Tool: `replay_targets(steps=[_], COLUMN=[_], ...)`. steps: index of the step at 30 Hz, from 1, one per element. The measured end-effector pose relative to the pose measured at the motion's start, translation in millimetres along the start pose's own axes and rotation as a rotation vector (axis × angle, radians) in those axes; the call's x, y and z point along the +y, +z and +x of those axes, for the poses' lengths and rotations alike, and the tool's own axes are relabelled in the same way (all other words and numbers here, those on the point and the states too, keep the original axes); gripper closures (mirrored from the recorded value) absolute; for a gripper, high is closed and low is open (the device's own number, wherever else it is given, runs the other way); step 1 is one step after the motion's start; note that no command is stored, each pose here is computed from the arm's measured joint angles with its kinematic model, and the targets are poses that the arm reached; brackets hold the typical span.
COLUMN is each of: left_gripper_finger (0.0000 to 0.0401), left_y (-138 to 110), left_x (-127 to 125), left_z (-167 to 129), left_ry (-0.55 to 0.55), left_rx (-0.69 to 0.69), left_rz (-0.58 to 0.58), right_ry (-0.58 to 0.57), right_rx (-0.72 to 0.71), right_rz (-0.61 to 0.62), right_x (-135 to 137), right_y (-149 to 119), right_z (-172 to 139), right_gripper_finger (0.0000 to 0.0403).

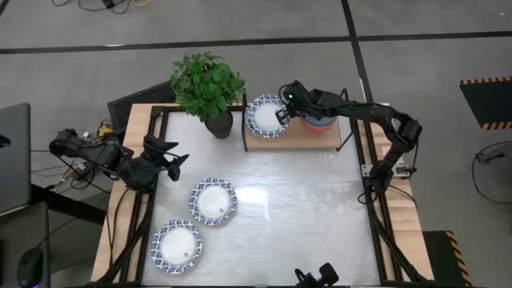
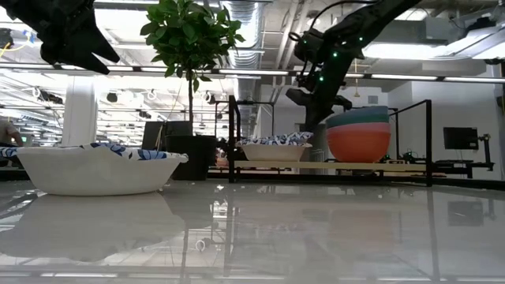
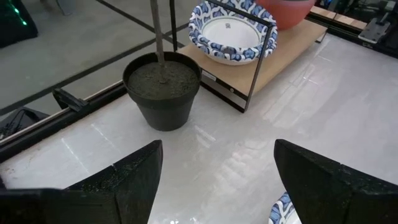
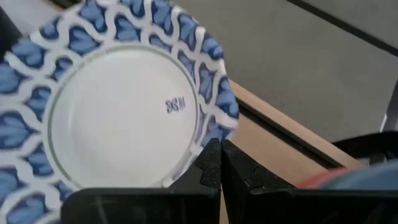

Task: Place and stack bowls onto a shelf
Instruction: Stack the white bowl on top of the white bowl on the shelf

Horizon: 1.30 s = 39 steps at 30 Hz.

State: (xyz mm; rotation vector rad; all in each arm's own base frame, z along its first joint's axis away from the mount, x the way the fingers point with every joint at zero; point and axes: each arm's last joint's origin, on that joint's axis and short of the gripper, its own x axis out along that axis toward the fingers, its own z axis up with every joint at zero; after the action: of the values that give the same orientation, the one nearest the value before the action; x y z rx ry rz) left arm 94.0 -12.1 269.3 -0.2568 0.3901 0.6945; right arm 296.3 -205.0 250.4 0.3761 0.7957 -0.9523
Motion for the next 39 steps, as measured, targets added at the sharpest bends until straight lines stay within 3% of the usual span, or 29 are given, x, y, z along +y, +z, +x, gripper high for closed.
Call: replay_targets(steps=[9,18,31,39], left_gripper_finger=[0.0108,0.0108,0.0108,0.0108], left_y=[0,0,0,0], left_x=[0,0,0,0], left_z=[0,0,0,0], left_ry=[-0.001,0.001,0.001,0.001], left_rx=[0.001,-0.001,-0.001,0.000], left_rz=[0.000,0.000,0.003,0.002], right_ry=[0.039,-0.061,-0.085,-0.040], right_rx=[0.003,-0.108,0.048,-0.023], right_rz=[-0.031,-0.062,-0.107,-0.127], right_x=[2,5,5,12], right_y=[0,24,10,21], right_z=[-2,-9,30,-9], right_gripper_finger=[0.0379,0.0380,0.0380,0.0377])
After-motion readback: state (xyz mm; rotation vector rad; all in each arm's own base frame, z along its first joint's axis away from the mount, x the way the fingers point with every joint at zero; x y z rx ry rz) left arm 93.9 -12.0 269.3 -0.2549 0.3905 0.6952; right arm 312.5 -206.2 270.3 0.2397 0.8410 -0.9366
